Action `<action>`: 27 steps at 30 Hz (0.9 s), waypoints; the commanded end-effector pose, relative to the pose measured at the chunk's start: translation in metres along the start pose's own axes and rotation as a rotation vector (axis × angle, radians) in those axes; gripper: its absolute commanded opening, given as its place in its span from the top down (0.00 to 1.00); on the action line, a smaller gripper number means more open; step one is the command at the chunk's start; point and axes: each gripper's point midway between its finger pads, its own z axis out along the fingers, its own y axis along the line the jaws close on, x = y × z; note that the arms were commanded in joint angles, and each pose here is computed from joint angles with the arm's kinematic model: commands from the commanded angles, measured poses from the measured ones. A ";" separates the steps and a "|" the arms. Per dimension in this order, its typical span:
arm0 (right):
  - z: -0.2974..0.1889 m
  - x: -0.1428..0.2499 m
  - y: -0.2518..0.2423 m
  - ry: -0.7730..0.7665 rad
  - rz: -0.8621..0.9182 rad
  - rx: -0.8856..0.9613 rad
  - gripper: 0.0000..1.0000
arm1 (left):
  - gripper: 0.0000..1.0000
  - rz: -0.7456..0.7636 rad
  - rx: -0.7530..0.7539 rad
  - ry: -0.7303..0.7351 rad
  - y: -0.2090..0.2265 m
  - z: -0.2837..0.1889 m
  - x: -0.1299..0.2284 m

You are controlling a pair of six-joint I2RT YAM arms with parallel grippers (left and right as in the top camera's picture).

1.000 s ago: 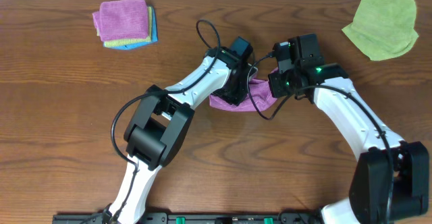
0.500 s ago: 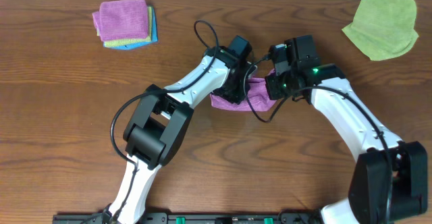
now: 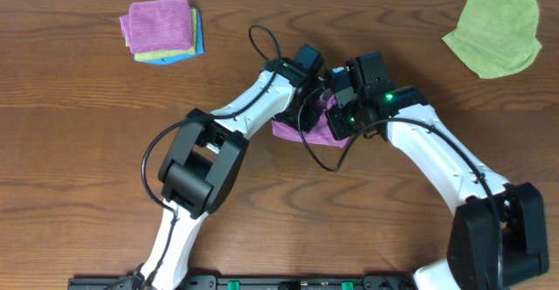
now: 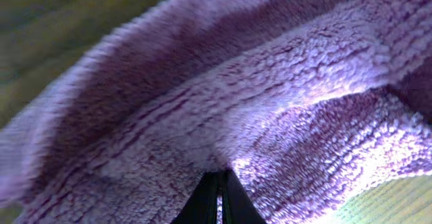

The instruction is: Fold the cloth

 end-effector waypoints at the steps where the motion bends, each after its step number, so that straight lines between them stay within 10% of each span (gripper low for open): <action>1: -0.010 -0.010 0.006 -0.033 -0.030 -0.008 0.99 | 0.94 -0.043 0.012 -0.057 0.011 -0.017 -0.016; 27: 0.005 -0.036 0.052 -0.126 -0.117 -0.101 0.99 | 0.94 -0.176 -0.061 -0.336 0.084 -0.153 -0.037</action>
